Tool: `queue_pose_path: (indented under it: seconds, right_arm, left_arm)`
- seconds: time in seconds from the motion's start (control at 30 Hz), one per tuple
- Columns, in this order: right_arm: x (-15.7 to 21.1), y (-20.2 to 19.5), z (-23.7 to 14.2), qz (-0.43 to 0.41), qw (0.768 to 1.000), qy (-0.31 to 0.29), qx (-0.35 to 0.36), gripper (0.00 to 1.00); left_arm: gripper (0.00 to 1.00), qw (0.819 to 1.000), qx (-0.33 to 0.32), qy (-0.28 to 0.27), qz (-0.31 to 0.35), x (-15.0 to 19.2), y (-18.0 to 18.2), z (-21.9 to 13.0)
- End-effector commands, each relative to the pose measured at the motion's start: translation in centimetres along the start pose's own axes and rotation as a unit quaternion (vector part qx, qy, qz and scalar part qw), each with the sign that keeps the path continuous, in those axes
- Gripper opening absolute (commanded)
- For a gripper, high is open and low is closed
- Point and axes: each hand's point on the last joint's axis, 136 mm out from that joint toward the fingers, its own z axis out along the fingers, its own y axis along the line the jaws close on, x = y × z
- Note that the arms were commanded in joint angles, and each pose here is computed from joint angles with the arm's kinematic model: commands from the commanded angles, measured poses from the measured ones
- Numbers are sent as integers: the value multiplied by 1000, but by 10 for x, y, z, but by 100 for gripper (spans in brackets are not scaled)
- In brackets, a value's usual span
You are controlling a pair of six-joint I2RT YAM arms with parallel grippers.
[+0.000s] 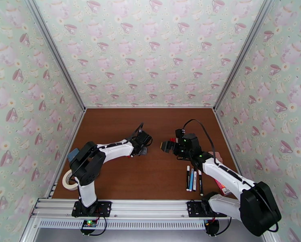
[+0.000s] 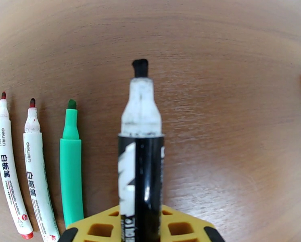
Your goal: Open the pen caps
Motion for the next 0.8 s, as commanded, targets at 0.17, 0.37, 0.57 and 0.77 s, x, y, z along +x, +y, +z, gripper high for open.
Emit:
queue_pose_path:
  seconds: [0.17, 0.37, 0.57, 0.77]
  right_arm:
    - [7, 11, -4, 1, 999, 28, -19, 100]
    - [6, 11, -3, 1, 999, 29, -15, 100]
    - [10, 10, -5, 2, 999, 36, -15, 100]
    - [12, 7, -9, -12, 999, 42, -1, 100]
  left_arm:
    - [23, 999, -45, 13, 17, 1, 12, 13]
    - [24, 998, -60, 14, 14, 1, 17, 15]
    - [31, 998, -61, 14, 14, -2, 18, 11]
    - [36, 999, -44, 2, 4, -9, 15, -4]
